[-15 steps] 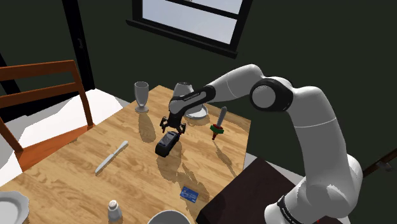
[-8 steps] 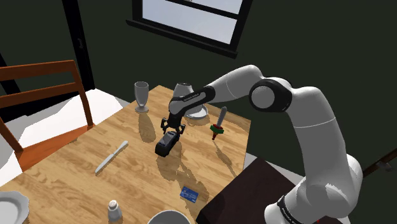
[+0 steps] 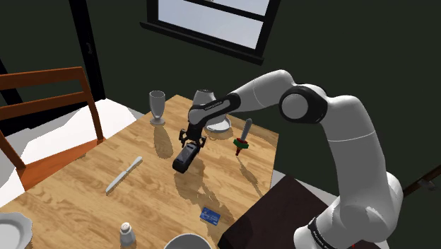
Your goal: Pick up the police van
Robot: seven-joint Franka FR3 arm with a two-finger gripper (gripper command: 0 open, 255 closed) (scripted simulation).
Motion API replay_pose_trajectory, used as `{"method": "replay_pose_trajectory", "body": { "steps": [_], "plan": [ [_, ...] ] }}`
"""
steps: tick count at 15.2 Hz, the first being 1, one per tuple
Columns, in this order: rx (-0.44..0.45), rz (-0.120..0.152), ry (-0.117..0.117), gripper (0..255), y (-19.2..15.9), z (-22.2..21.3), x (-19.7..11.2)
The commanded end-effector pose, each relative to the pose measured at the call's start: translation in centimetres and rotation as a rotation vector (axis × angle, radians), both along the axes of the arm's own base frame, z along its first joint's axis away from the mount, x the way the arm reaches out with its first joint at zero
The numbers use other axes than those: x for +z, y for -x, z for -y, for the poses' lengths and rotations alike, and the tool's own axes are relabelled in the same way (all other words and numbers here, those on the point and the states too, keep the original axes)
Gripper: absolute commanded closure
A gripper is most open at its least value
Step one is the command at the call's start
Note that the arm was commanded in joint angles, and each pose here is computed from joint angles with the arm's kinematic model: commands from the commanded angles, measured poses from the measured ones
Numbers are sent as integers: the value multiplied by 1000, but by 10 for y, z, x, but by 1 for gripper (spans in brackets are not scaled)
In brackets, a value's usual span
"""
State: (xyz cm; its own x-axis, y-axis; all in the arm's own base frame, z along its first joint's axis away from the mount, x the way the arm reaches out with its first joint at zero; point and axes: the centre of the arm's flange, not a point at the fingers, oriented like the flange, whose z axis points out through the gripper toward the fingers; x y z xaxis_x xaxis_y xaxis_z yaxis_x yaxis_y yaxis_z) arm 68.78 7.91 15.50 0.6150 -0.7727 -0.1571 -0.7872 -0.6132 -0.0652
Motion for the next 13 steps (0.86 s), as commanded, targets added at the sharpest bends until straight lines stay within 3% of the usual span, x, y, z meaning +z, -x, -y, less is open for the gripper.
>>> {"method": "replay_pose_trajectory", "body": {
  "steps": [1,13],
  "plan": [
    [0,0,0,255,1,0,11],
    [0,0,0,255,1,0,64]
  ]
}}
